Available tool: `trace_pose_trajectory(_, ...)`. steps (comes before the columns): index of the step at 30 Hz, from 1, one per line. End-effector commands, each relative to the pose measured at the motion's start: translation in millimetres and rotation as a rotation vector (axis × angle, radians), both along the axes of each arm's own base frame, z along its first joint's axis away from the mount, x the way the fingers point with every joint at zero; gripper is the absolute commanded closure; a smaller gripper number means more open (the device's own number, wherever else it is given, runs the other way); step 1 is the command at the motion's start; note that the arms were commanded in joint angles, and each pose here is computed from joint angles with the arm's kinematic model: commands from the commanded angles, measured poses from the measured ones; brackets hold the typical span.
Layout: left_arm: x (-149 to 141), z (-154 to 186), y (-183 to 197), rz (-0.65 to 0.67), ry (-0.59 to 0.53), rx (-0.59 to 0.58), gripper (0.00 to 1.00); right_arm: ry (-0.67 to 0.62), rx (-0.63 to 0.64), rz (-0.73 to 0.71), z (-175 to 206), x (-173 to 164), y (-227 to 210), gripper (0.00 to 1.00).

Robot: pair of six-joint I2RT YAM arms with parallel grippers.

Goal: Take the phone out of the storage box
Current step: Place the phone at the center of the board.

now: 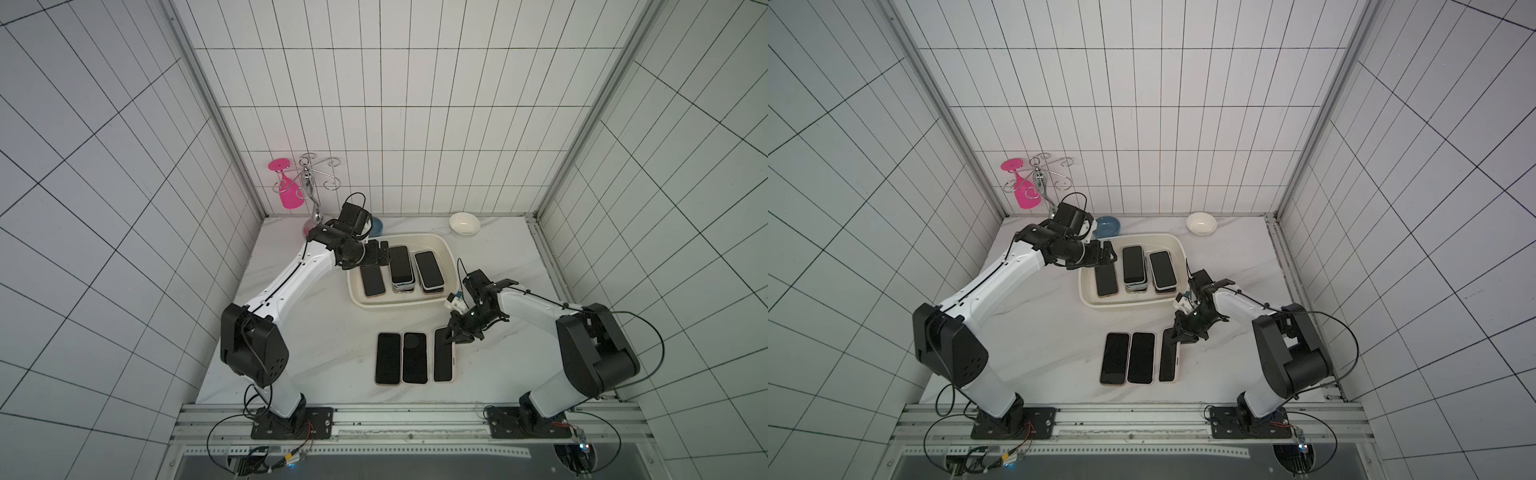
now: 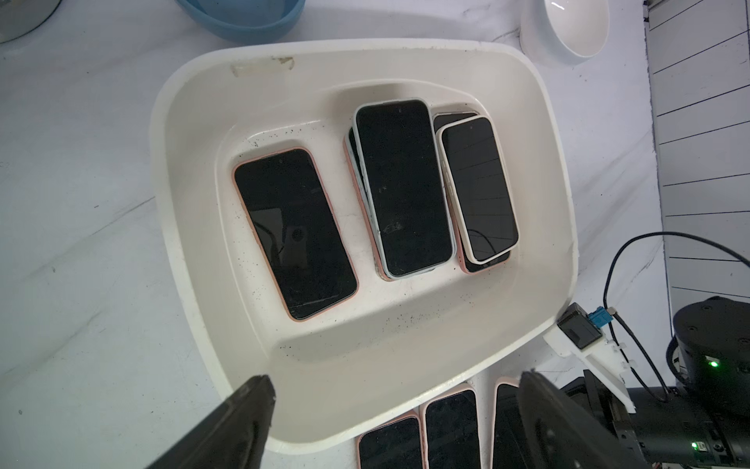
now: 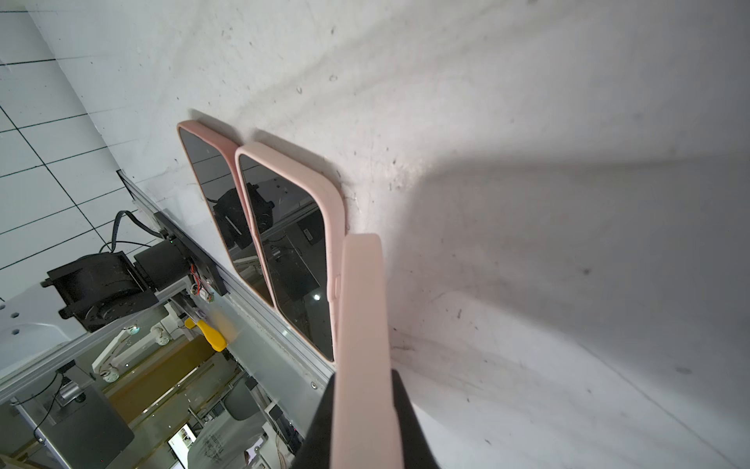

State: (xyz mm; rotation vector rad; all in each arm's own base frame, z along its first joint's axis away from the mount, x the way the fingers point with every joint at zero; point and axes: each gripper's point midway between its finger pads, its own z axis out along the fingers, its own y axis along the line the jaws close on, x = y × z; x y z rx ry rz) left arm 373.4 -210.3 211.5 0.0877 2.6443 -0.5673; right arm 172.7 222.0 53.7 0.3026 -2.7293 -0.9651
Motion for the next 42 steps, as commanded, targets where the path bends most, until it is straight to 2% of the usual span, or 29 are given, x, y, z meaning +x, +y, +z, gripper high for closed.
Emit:
trace_pose_trajectory(1, 5, -6, -1, 0.002, -0.011, 0.008, 0.02, 0.016, 0.027, 0.026, -11, -4, 7, 0.86)
trace_pose_trajectory(3, 6, -7, -2, 0.004, -0.010, 0.007, 0.02, 0.019, 0.029, 0.023, -14, -2, 8, 0.80)
trace_pose_trajectory(5, 7, -9, -2, 0.005, -0.008, 0.009, 0.02, 0.025, 0.037, 0.021, -15, -1, 10, 0.66)
trace_pose_trajectory(9, 6, -17, -1, 0.006, 0.008, 0.024, 0.02, 0.019, 0.021, -0.002, -17, -1, 4, 0.48)
trace_pose_trajectory(14, 4, -27, 0, 0.006, 0.023, 0.055, 0.02, 0.002, 0.018, -0.087, -8, 5, -13, 0.40)
trace_pose_trajectory(19, 3, -34, -4, -0.002, 0.027, 0.082, 0.02, -0.008, -0.005, -0.158, -2, 5, -28, 0.27)
trace_pose_trajectory(24, 4, -37, -6, 0.004, 0.025, 0.105, 0.02, -0.006, -0.054, -0.228, -8, 6, -42, 0.28)
trace_pose_trajectory(31, 8, -46, -10, 0.024, 0.033, 0.137, 0.02, 0.022, -0.057, -0.287, -22, 5, -41, 0.46)
trace_pose_trajectory(42, 6, -57, -12, 0.030, 0.044, 0.141, 0.02, 0.055, -0.019, -0.252, -26, -11, -15, 0.47)
